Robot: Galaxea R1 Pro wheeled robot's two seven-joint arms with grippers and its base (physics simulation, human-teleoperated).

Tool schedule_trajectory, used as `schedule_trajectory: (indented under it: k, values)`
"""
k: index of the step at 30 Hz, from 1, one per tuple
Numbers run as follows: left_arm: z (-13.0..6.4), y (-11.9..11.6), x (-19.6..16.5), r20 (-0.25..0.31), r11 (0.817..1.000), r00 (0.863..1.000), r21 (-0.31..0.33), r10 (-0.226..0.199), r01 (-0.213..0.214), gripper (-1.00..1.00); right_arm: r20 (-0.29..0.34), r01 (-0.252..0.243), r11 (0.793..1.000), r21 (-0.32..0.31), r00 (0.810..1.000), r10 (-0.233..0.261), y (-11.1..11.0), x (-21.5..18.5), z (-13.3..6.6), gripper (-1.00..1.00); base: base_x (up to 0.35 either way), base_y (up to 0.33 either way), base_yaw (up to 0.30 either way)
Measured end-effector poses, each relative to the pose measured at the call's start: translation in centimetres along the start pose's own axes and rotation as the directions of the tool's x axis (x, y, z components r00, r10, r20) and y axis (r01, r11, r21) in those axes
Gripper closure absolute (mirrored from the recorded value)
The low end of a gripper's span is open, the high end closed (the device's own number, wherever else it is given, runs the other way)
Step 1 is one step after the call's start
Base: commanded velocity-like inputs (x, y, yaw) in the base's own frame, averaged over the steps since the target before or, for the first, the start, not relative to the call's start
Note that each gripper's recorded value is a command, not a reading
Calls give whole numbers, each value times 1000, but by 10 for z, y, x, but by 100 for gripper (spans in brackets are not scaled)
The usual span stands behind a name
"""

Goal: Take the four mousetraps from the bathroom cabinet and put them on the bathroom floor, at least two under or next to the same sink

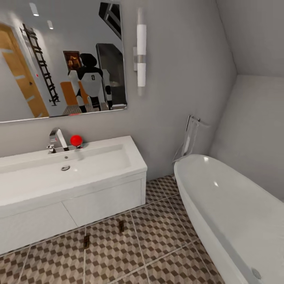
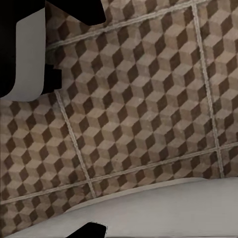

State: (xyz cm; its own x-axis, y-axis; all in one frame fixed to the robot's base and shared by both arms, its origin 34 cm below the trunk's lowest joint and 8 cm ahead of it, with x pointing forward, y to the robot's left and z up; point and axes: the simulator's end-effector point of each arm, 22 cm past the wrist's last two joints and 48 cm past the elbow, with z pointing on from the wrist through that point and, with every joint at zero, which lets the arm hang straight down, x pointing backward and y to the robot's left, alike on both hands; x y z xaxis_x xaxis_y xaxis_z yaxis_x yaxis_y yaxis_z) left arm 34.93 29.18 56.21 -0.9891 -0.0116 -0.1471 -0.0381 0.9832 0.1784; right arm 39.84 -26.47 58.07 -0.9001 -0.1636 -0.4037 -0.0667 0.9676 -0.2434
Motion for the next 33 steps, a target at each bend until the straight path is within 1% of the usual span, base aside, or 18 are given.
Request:
schedule_trajectory:
  k: [9, 17, 29, 33]
  values:
    - [-3, -7, -5, 12, 1000, 1000, 12, -4, 4, -100, 14, -2, 1000, 3, 1000, 2, -2, -6, -1, -100, 0, 0, -213]
    - [-5, -12, -10, 23, 1000, 1000, 21, -8, 7, -100, 45, -10, 1000, 7, 999, 9, -5, -16, -1, -100, 0, 0, -213]
    - [-8, -13, -16, 39, 1000, 999, 23, -11, 10, -100, 69, -18, 1000, 6, 997, 17, -4, -25, -3, -100, 0, 0, -212]
    - [-9, -11, -18, 42, 1000, 999, 21, -12, 11, -100, 72, -18, 1000, 6, 997, 17, -4, -26, -4, -100, 0, 0, -145]
